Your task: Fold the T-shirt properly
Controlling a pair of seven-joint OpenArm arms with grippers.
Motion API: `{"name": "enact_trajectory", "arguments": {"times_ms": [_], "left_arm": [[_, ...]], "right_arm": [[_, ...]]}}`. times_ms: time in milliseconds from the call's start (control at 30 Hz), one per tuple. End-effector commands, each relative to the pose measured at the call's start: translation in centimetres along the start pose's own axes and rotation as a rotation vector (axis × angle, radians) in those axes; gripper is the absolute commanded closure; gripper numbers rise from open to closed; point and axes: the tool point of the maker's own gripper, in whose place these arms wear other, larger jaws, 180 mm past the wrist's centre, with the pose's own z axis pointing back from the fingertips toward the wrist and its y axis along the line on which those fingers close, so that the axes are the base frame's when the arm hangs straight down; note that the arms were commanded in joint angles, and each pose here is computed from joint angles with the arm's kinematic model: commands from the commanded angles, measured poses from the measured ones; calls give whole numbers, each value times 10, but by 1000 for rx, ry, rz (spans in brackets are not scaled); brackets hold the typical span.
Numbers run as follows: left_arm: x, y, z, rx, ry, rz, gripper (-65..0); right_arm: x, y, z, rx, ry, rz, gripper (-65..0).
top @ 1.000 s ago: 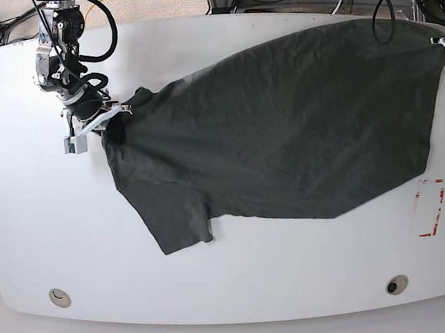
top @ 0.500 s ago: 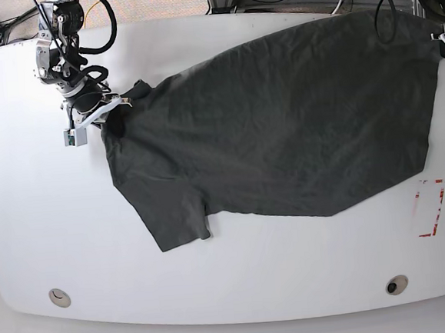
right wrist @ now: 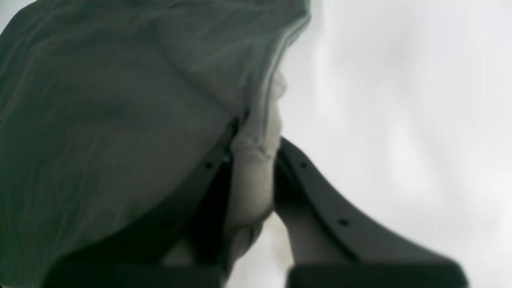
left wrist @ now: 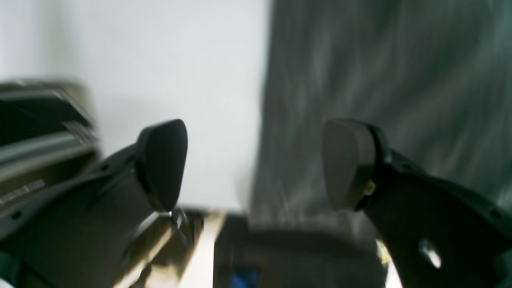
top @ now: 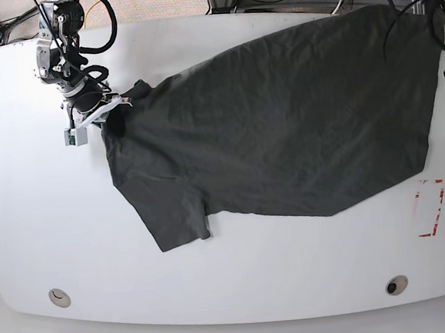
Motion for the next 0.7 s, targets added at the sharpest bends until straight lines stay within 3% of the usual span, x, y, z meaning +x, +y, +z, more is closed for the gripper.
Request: {"name": "enact_trajectory", "arguments": {"times_ms": [0,267,667], "left_arm": [[27,14,-5,14,-59,57,-486],[75,-4,-71,-112,-114,127,-486],[100,-52,-142,-270,-123,196,-486]], "right_arm": [[18,3,2,13,-51,21,0],[22,3,1,15,-57,25,0],[31,5,-2,21,-75,29,0]]}}
